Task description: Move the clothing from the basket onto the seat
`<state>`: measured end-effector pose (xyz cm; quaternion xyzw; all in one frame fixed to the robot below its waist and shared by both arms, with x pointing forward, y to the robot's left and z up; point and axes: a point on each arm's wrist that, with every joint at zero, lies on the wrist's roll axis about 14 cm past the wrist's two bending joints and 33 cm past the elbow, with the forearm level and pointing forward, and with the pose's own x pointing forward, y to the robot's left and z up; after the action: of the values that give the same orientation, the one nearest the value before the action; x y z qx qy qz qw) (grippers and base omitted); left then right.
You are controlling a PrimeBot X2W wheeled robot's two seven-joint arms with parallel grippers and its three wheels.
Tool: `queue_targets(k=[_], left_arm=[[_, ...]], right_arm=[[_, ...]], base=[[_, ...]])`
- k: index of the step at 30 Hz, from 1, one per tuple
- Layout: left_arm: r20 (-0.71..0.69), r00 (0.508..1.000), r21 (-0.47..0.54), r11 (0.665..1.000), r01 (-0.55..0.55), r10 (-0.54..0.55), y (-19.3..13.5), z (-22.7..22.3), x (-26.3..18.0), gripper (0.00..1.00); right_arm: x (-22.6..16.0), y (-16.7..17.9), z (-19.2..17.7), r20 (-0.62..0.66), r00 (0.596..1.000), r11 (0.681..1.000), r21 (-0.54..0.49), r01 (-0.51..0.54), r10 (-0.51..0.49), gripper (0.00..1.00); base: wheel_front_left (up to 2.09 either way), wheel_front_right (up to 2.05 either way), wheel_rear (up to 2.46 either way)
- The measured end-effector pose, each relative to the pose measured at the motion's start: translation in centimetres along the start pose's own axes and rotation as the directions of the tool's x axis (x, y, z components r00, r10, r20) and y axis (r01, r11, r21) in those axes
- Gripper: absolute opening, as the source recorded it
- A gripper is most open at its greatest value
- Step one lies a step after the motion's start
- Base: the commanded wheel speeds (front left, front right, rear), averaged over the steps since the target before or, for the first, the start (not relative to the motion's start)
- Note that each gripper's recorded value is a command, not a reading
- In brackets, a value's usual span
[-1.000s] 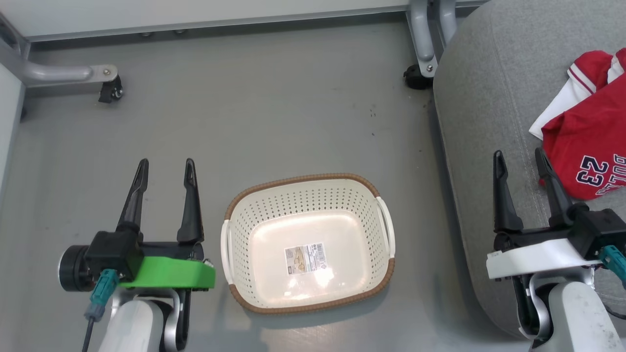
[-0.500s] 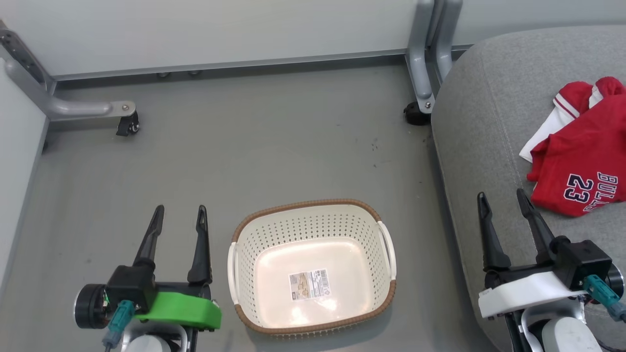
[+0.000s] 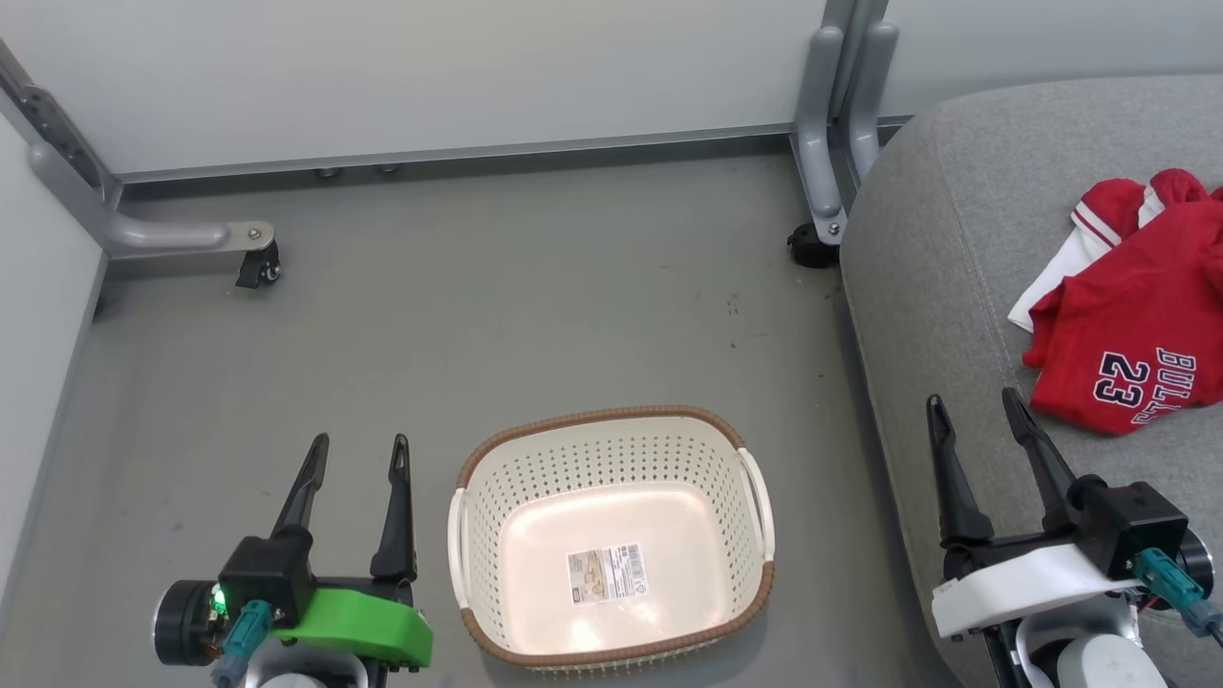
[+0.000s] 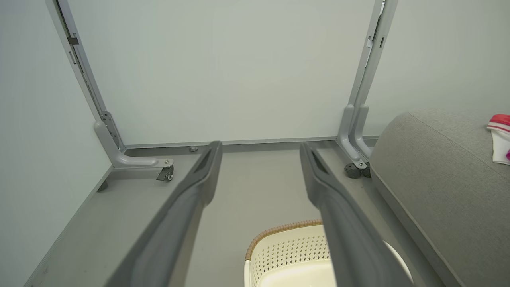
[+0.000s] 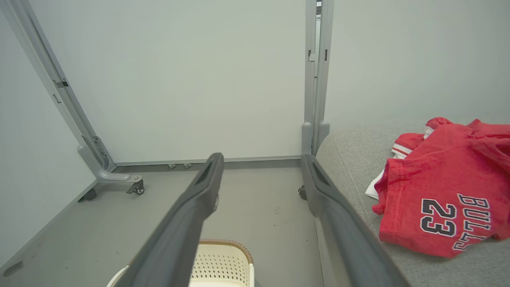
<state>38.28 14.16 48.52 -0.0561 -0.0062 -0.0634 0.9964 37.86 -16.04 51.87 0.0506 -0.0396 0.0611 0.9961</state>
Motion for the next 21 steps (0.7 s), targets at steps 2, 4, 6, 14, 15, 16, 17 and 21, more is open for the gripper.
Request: queue_targets(k=[2,4,6,14,15,16,17,21], left_arm=[[-0.001,1.000,0.000,1.000,-0.003,0.003,0.1,0.0,0.0,1.00],[-0.002,1.000,0.001,1.000,-0.006,0.006,0.2,-0.1,-0.1,1.00],[-0.002,1.000,0.004,1.000,-0.007,0.007,0.2,-0.1,-0.1,1.00],[-0.007,1.000,0.004,1.000,-0.009,0.009,0.2,-0.2,-0.2,1.00],[-0.007,1.000,0.004,1.000,-0.009,0.009,0.2,-0.2,-0.2,1.00],[-0.007,1.000,0.005,1.000,-0.009,0.009,0.2,-0.2,-0.2,1.00],[-0.011,1.000,0.003,1.000,-0.011,0.011,0.2,-0.4,-0.3,0.00],[-0.056,0.998,-0.008,1.000,-0.018,0.017,0.2,-1.8,-0.8,0.00]], right_arm=[[0.0,0.1,0.0,0.000,1.000,1.000,0.000,-0.001,0.001,1.00],[0.0,0.1,-0.1,-0.004,1.000,1.000,0.001,-0.003,0.003,1.00],[-0.1,0.2,-0.1,-0.006,1.000,1.000,0.002,-0.005,0.005,1.00],[0.0,0.3,-0.3,-0.011,1.000,1.000,0.003,-0.010,0.010,1.00],[0.1,0.3,-0.3,-0.011,1.000,1.000,0.003,-0.010,0.010,1.00],[0.1,0.3,-0.3,-0.012,1.000,1.000,0.004,-0.010,0.011,1.00],[0.1,0.4,-0.4,-0.016,1.000,1.000,0.005,-0.011,0.011,0.00],[-0.4,0.5,-1.8,-0.058,0.998,1.000,0.017,-0.007,0.008,0.00]], base=[[0.00,0.00,0.00],[0.00,0.00,0.00],[0.00,0.00,0.00],[0.00,0.00,0.00],[0.00,0.00,0.00],[0.00,0.00,0.00],[0.00,0.00,0.00],[0.00,0.00,0.00]])
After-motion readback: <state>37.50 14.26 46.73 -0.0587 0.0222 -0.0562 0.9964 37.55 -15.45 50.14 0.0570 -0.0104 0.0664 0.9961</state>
